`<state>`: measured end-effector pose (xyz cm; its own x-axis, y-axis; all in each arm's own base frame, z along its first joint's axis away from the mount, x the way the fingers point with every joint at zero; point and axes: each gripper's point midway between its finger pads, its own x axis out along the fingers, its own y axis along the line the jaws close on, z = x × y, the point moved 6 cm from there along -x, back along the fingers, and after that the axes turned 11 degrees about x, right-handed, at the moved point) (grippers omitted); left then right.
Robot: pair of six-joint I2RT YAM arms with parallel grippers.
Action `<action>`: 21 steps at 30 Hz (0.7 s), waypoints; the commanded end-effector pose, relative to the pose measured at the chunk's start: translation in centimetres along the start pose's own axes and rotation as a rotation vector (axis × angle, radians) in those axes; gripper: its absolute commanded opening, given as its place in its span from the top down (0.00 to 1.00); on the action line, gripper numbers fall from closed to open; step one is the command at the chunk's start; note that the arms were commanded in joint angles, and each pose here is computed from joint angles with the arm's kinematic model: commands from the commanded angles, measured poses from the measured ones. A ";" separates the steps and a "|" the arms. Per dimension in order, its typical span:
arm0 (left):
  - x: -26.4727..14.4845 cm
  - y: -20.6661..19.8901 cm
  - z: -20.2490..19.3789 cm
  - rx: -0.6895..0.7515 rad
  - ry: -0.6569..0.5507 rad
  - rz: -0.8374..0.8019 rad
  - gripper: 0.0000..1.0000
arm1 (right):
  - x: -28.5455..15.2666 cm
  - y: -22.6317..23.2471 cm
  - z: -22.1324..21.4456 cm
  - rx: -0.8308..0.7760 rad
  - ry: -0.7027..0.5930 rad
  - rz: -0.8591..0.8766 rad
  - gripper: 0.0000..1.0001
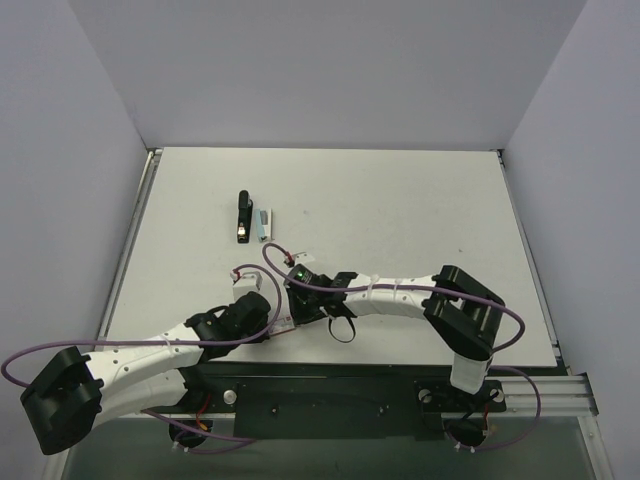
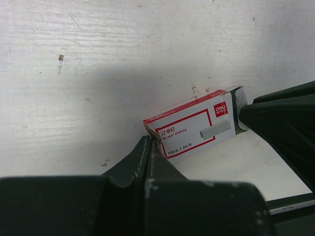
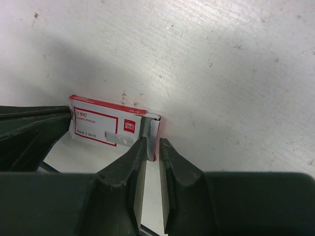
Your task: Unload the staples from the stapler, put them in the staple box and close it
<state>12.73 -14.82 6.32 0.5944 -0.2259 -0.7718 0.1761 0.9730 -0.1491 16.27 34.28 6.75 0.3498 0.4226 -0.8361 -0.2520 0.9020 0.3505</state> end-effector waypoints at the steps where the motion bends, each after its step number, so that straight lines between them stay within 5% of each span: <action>1: 0.0 -0.2 -0.4 0.009 0.022 -0.021 1.00 | -2.3 0.2 0.9 0.006 -0.059 -0.004 0.87; 9: 0.1 -0.2 -0.4 0.011 0.025 -0.022 1.00 | -3.2 -0.7 1.2 0.010 -0.096 -0.031 0.87; 12: 0.0 -0.3 -0.4 0.012 0.023 -0.025 1.00 | -2.9 -1.7 1.0 0.019 -0.091 -0.059 1.00; 21: 0.1 -0.4 -0.2 0.018 0.025 -0.025 1.00 | -1.8 -2.8 0.5 0.036 -0.066 -0.080 1.00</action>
<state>12.70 -14.93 6.31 0.5900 -0.2337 -0.7729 0.1831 0.9710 -0.1538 16.60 31.63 7.73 0.4128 0.3787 -0.8284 -0.2142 0.9243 0.3158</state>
